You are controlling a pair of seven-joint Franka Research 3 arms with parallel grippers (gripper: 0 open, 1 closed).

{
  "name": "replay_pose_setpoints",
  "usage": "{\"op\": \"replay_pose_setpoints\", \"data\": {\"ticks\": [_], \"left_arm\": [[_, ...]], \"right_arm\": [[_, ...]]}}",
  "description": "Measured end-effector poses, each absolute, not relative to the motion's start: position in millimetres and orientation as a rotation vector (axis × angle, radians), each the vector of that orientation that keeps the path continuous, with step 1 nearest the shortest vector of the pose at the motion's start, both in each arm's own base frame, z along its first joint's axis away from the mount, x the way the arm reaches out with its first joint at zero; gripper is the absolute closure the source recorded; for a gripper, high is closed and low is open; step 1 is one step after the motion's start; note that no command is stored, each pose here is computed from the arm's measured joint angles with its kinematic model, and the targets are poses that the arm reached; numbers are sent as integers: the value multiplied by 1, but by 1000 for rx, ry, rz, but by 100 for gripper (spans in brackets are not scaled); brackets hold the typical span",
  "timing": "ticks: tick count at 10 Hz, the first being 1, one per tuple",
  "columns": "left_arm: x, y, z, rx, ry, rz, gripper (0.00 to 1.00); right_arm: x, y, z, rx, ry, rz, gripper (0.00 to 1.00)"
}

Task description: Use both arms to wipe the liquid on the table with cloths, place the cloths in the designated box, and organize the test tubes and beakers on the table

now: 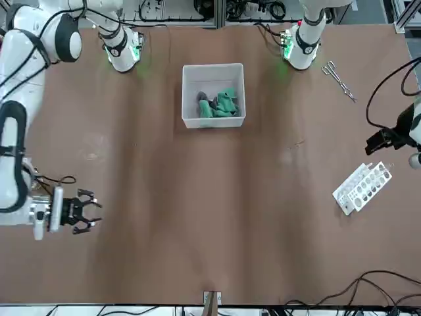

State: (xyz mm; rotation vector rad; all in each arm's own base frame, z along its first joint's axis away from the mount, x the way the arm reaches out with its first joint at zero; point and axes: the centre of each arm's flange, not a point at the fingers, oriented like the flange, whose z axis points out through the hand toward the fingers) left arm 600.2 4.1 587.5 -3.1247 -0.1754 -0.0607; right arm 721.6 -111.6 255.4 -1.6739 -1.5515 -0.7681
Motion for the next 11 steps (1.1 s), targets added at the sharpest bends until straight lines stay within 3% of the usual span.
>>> {"op": "replay_pose_setpoints", "data": {"ticks": [5, 11], "left_arm": [[589, -29, 621, -3136, -28, -43, 0], [586, -31, 624, -3136, 28, -40, 0]], "right_arm": [[680, -216, 287, -1732, -1498, -655, 56], [575, -390, 298, -1799, -1306, -739, 56]]}}
